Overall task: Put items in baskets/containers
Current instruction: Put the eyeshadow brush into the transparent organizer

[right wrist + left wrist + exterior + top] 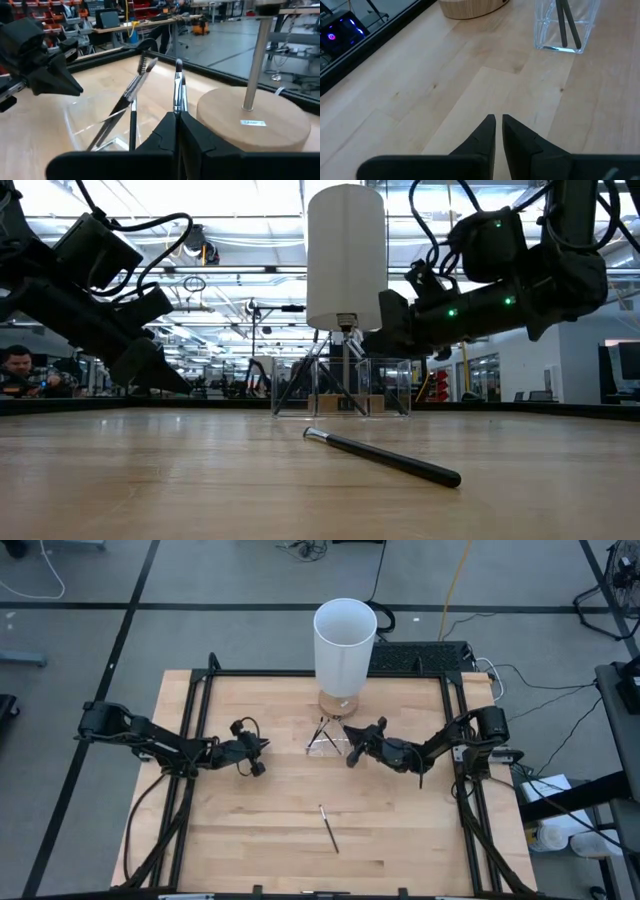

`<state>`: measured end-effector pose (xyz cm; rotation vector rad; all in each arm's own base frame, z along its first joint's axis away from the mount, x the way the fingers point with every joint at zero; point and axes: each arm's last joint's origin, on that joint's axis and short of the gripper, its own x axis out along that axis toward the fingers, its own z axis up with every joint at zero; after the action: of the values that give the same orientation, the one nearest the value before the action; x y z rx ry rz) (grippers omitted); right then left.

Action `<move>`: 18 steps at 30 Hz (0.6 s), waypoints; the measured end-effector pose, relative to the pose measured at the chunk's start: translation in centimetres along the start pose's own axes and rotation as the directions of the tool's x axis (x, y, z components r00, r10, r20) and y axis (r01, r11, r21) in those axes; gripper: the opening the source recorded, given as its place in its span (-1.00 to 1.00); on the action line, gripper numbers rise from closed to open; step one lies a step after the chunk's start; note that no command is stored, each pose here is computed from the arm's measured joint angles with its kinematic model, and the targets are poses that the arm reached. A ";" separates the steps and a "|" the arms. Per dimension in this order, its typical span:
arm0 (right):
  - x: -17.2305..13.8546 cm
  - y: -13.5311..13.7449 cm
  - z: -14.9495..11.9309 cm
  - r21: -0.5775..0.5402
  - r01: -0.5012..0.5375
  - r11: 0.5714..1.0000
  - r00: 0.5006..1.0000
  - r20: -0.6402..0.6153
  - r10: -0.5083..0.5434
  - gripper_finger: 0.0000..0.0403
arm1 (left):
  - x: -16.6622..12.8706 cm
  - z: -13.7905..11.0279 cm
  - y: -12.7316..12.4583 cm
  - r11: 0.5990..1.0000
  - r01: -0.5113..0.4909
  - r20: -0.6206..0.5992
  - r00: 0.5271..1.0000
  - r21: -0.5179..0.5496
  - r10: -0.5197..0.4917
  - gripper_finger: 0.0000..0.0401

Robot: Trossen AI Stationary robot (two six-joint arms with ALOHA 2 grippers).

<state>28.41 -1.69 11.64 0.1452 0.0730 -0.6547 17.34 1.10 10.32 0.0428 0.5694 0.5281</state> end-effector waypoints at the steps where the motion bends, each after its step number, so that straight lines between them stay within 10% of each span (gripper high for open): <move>1: 0.0 0.0 0.0 0.002 -0.011 1.000 1.000 -0.006 0.011 -0.98 | 0.0 0.0 0.0 1.000 0.000 0.000 1.000 0.000 0.000 -0.79; 18: -2.5 1.8 4.8 -0.004 -0.133 0.991 0.987 0.088 0.133 -0.39 | 0.0 -0.4 0.0 1.000 -0.003 -0.032 0.999 0.009 0.003 -0.79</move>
<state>27.61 0.46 16.90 0.1216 -0.0220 -0.5268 17.13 1.10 10.04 0.0436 0.6029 0.5301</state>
